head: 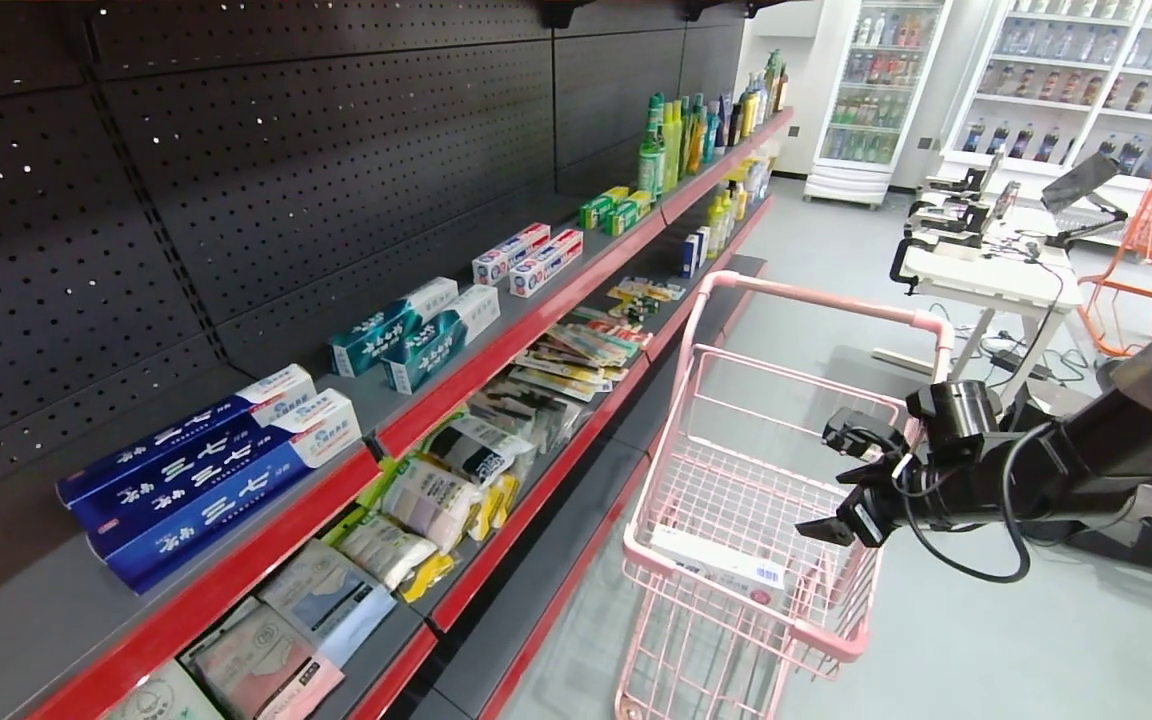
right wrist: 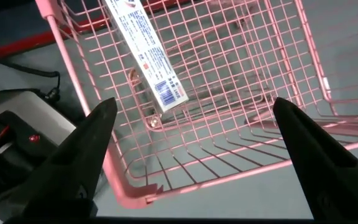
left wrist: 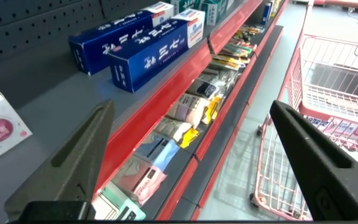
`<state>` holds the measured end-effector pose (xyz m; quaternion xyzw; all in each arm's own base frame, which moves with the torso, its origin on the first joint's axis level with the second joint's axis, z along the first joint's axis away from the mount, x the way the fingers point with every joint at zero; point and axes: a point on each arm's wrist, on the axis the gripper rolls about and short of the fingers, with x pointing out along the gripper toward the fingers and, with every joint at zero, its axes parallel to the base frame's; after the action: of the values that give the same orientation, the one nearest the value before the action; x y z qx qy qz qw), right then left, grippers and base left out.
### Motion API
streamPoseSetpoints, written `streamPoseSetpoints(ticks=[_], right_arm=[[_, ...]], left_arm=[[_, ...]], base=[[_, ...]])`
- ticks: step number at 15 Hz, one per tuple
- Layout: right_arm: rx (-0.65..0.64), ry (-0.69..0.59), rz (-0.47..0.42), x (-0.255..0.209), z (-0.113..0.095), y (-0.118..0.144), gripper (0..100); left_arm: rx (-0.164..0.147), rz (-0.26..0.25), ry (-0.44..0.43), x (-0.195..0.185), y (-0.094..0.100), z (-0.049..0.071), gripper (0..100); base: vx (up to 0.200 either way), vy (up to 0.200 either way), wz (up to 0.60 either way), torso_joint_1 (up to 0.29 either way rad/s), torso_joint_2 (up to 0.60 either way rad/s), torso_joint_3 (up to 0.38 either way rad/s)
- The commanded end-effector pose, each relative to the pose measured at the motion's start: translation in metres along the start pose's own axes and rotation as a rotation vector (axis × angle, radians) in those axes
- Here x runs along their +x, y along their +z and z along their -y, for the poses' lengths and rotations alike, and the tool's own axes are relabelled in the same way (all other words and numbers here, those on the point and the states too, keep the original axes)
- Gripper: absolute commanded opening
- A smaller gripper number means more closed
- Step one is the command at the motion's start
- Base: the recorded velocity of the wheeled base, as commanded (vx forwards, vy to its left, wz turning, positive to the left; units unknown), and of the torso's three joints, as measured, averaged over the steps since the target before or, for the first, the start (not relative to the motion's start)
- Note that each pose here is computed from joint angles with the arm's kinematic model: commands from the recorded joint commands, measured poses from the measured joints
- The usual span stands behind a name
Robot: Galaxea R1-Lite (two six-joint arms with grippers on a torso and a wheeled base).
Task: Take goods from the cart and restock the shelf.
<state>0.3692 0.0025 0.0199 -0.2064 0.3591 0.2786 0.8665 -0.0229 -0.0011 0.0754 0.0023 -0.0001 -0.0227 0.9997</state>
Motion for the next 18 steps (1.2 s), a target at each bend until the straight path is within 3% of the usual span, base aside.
streamPoseSetpoints(ticks=[1,18], right_arm=[[-0.004,0.007,0.0,0.0046,-0.0007,0.0007,100],[-0.021,-0.003,0.027,0.0131,0.0069,0.0091,100]], left_arm=[[0.0,-0.002,0.001,0.0001,-0.0001,0.0,100],[0.0,0.0,0.001,0.0001,0.0001,0.0,100]], base=[[0.0,0.0,0.0,-0.159,0.34,0.183],[0.0,0.0,0.0,-0.171,0.39,0.207]])
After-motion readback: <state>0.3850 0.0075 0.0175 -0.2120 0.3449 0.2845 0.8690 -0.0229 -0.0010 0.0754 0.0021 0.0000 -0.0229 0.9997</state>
